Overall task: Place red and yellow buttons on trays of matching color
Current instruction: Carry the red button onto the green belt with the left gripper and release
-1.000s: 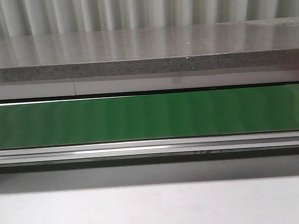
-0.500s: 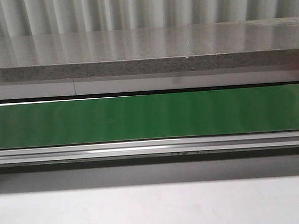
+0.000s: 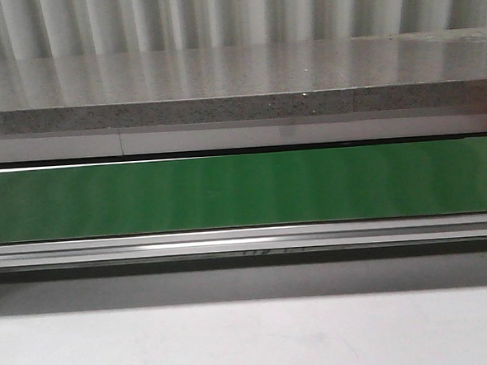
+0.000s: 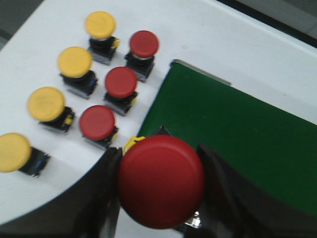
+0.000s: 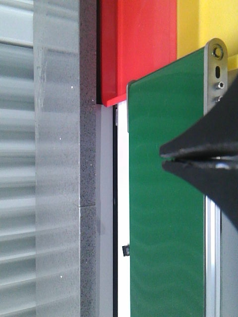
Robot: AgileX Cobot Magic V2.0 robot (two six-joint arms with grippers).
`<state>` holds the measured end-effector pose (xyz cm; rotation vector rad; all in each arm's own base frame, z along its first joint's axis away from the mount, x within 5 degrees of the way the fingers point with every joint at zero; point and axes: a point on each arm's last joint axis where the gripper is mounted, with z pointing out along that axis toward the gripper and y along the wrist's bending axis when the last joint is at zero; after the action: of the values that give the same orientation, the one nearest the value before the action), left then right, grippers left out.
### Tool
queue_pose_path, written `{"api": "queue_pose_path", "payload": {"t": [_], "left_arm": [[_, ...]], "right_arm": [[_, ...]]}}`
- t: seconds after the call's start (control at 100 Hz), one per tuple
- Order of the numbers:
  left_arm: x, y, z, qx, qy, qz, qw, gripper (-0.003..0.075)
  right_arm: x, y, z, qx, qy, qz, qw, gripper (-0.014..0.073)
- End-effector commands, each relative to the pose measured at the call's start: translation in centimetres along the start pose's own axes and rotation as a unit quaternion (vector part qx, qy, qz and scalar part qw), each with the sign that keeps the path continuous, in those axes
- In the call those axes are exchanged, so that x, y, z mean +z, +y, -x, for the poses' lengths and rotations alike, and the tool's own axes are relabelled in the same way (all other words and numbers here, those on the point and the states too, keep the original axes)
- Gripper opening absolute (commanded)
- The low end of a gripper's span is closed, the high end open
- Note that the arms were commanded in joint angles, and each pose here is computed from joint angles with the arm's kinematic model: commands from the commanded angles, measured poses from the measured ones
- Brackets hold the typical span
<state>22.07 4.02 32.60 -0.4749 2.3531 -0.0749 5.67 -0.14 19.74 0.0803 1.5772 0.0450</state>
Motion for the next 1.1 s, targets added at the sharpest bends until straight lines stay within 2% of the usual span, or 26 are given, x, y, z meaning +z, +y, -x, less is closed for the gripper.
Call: {"api": "queue_pose_path", "payload": {"t": [0.0, 0.24, 0.42, 0.65, 0.72, 0.79, 0.91, 0.98, 1.01, 1.09], "left_arm": [[-0.4, -1.8, 1.7, 0.019, -0.033, -0.033, 0.999, -0.002], [3.5, -4.1, 2.3, 0.047, 0.019, -0.048, 0.998, -0.002], [6.3, -4.3, 2.4, 0.049, 0.053, -0.04, 0.997, -0.002], [8.1, -4.2, 2.0, 0.059, 0.078, -0.033, 0.995, -0.0004], [8.1, -4.2, 2.0, 0.062, 0.078, -0.033, 0.994, 0.0062], [8.1, -4.2, 2.0, 0.069, 0.078, -0.034, 0.994, 0.018], [8.1, -4.2, 2.0, 0.07, 0.078, -0.034, 0.994, 0.0482], [8.1, -4.3, 2.0, 0.071, 0.078, -0.035, 0.994, 0.061], [8.1, -4.3, 2.0, 0.071, 0.078, -0.035, 0.994, 0.0646], [8.1, -4.5, 1.9, 0.075, 0.079, -0.037, 0.993, 0.0662]], "right_arm": [[-0.2, 0.1, 0.8, -0.007, -0.05, 0.005, 0.999, -0.0067], [-0.2, 0.1, 0.8, -0.007, -0.05, 0.005, 0.999, -0.0067], [-0.2, 0.1, 0.8, -0.007, -0.05, 0.005, 0.999, -0.0067], [-0.2, 0.1, 0.8, -0.007, -0.05, 0.005, 0.999, -0.0067], [-0.2, 0.1, 0.8, -0.007, -0.05, 0.005, 0.999, -0.0067], [-0.2, 0.1, 0.8, -0.007, -0.05, 0.005, 0.999, -0.0067], [-0.2, 0.1, 0.8, -0.007, -0.05, 0.005, 0.999, -0.0067], [-0.2, 0.1, 0.8, -0.007, -0.05, 0.005, 0.999, -0.0067], [-0.2, 0.1, 0.8, -0.007, -0.05, 0.005, 0.999, -0.0067], [-0.2, 0.1, 0.8, -0.007, -0.05, 0.005, 0.999, -0.0067]]}}
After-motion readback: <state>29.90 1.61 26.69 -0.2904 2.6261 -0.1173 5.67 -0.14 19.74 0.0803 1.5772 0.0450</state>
